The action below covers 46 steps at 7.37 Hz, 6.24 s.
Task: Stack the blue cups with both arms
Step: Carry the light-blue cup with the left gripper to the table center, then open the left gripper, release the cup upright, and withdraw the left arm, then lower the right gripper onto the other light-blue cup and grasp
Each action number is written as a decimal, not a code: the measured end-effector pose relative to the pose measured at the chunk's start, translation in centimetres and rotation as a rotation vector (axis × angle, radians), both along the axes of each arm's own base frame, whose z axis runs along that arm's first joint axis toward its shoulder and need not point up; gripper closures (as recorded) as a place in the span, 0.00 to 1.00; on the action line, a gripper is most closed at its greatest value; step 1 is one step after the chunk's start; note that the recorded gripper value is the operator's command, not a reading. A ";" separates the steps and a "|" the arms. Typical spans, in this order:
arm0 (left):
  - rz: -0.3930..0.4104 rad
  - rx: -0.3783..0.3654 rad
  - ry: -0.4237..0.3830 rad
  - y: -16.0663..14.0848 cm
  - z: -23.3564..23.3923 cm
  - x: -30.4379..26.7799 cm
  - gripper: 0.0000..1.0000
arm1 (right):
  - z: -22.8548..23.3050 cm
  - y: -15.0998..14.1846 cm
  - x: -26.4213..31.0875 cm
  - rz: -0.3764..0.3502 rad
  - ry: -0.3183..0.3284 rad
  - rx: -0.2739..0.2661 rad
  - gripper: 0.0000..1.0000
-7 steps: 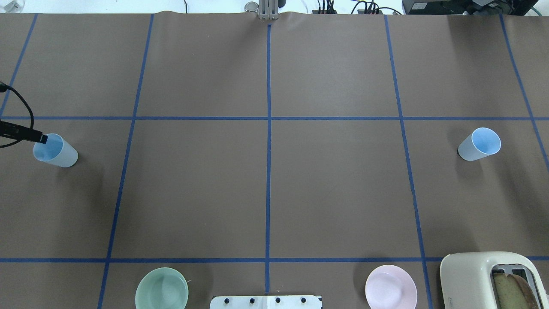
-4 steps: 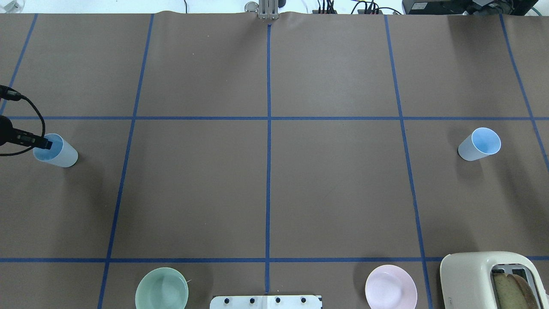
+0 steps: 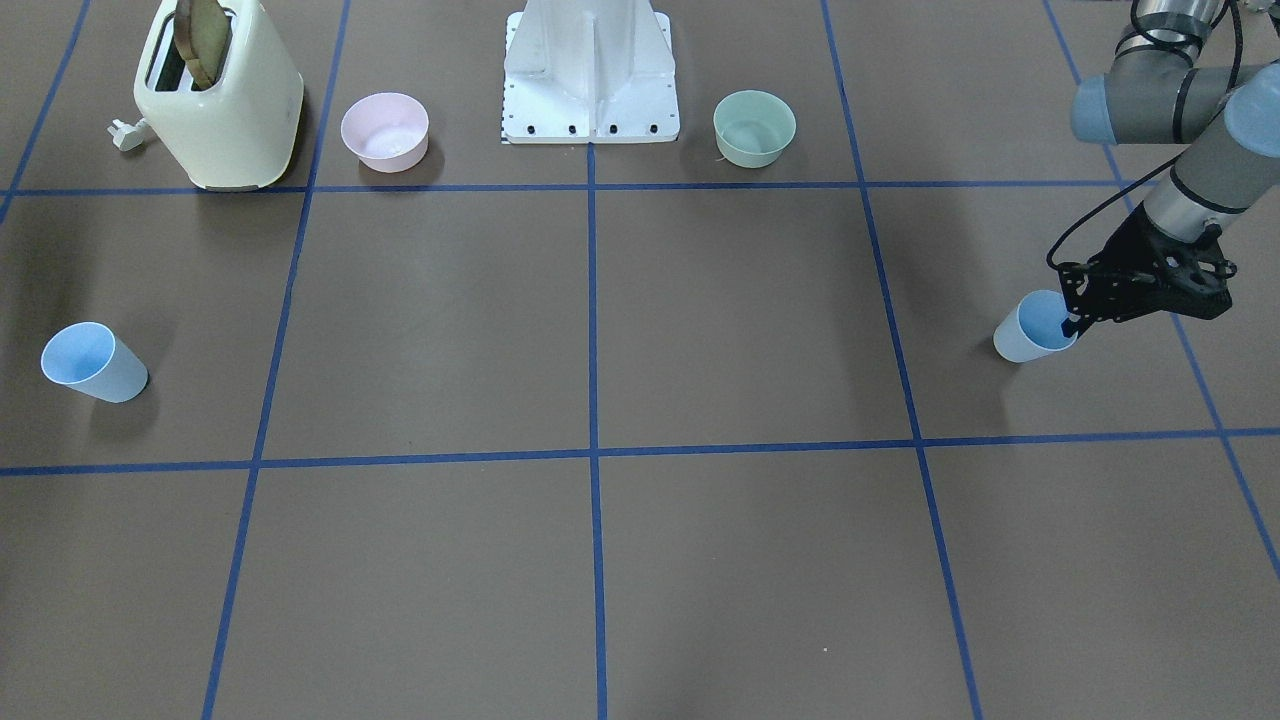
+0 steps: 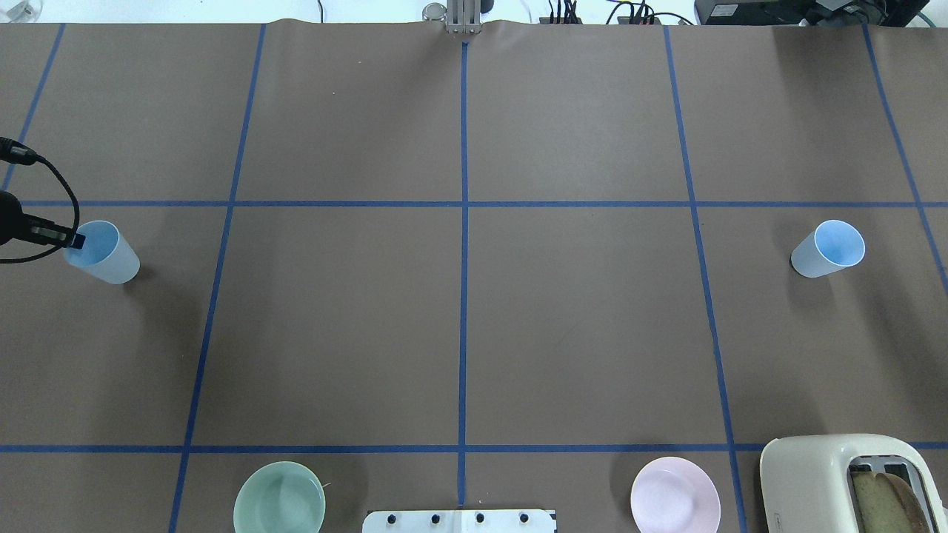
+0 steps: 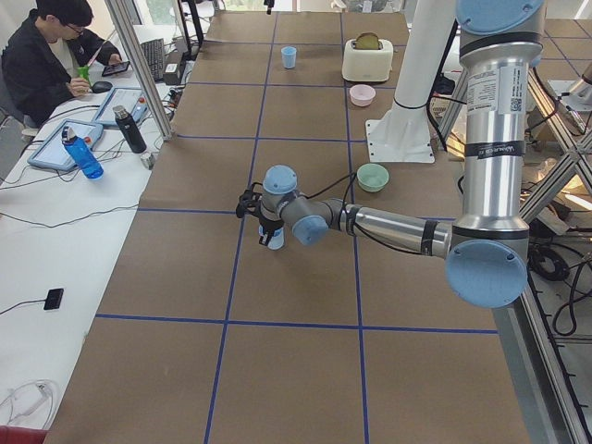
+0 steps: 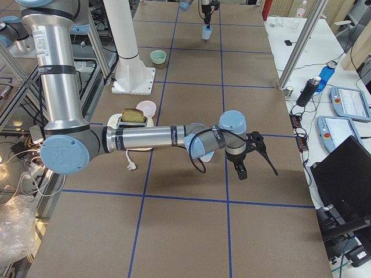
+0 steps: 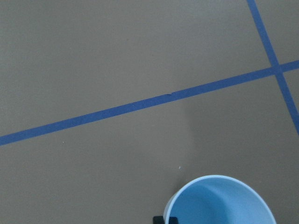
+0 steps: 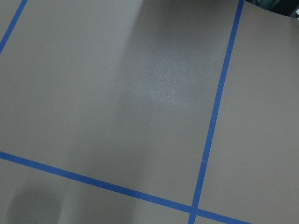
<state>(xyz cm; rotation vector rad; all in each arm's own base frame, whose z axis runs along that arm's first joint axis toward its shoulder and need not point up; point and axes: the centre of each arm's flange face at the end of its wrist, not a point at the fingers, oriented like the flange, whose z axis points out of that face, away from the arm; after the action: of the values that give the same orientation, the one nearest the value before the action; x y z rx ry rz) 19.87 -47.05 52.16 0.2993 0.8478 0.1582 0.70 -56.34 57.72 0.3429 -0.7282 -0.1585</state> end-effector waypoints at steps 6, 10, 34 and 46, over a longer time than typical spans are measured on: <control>-0.149 -0.185 0.076 -1.7 -27.6 17.5 1.00 | -0.1 0.0 0.0 0.004 -0.003 -0.003 0.00; -0.227 -0.228 0.060 4.1 -37.4 34.7 1.00 | -0.3 -0.2 -0.1 0.016 -0.008 -0.010 0.00; 0.066 0.017 -0.173 -12.7 -5.7 -14.8 0.02 | -5.7 3.2 -9.6 0.053 -0.076 -0.124 0.00; 0.065 -0.084 -0.207 -3.1 15.0 -28.9 0.02 | 0.3 6.2 -18.1 -0.082 0.025 -0.198 1.00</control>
<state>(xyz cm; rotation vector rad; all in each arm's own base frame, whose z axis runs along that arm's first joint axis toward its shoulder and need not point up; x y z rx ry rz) -9.03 -50.15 67.20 0.1737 0.6568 0.2099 -17.36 -50.17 58.03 0.1221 -0.7270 -0.1658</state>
